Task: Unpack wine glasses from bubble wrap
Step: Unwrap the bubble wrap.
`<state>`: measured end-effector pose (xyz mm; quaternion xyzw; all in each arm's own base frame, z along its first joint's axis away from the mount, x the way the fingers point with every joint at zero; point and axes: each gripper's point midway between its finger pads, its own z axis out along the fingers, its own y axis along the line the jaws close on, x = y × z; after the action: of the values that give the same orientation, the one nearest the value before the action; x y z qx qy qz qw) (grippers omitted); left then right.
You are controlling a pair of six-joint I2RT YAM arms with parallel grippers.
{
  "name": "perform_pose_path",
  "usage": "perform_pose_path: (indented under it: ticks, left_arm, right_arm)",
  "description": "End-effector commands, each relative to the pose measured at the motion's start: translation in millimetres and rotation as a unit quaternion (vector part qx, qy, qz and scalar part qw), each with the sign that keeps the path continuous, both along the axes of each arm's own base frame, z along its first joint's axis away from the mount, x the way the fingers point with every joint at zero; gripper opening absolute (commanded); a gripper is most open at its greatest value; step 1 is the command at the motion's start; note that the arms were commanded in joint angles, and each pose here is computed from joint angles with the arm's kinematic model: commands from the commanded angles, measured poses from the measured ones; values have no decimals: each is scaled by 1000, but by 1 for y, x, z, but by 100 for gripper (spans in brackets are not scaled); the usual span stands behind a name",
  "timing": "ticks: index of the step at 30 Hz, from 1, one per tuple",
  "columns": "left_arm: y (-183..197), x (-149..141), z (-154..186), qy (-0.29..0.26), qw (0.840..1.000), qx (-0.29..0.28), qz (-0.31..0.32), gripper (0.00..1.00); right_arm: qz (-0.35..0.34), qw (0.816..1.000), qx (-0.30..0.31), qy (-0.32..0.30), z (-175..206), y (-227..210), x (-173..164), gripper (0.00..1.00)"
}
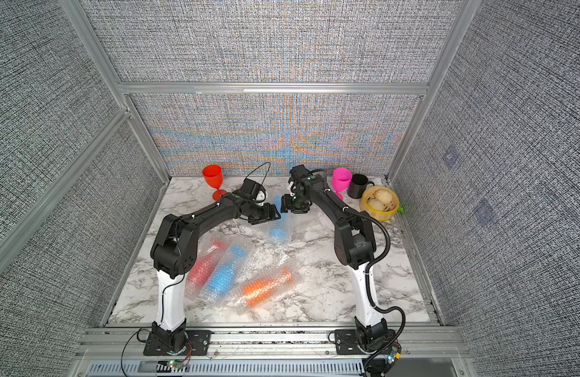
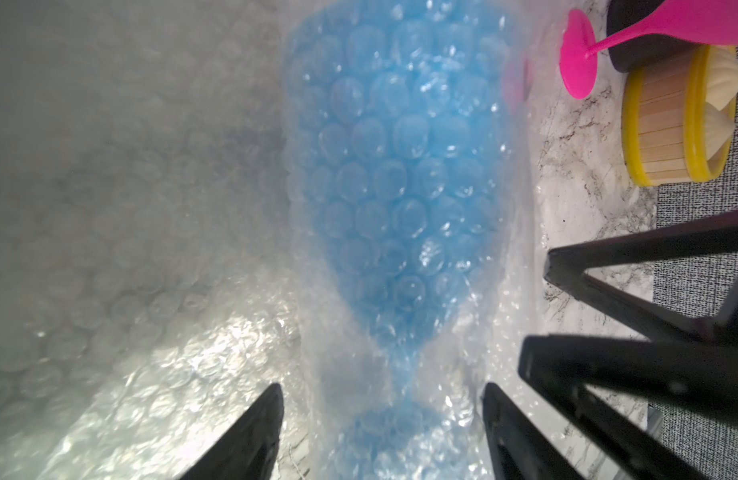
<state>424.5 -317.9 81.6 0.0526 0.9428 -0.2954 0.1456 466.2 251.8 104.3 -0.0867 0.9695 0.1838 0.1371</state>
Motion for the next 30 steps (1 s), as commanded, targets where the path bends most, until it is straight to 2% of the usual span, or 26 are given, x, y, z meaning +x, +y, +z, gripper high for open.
perform_pose_path:
  ticks: [1,6,8,14,16,21,26,30]
  left_arm:
    - [-2,-1,1,4,1000,-5,-4,74]
    - [-1,-2,-3,6,1000,-2,-4,73]
    - [-1,-1,-4,7,1000,-1,-3,72]
    - [0,-2,-4,6,1000,2,-5,70]
    - [0,-2,-1,3,1000,3,-6,70]
    - [2,-1,12,-5,1000,0,-7,70]
    - [2,2,43,-31,999,-6,-12,83]
    - [-7,-2,49,-19,999,-20,-40,84]
  right_arm:
    - [6,999,-36,12,-10,-9,-4,58]
    - [3,998,-66,8,-17,-16,4,50]
    - [4,997,-70,8,-16,-17,7,42]
    - [9,997,-75,-3,-12,-16,10,6]
    - [10,997,-76,-1,-12,-17,10,0]
    - [14,998,-54,-4,-6,-11,7,0]
    - [9,1000,-18,-13,10,-3,5,0]
    - [7,1000,7,-12,18,4,5,0]
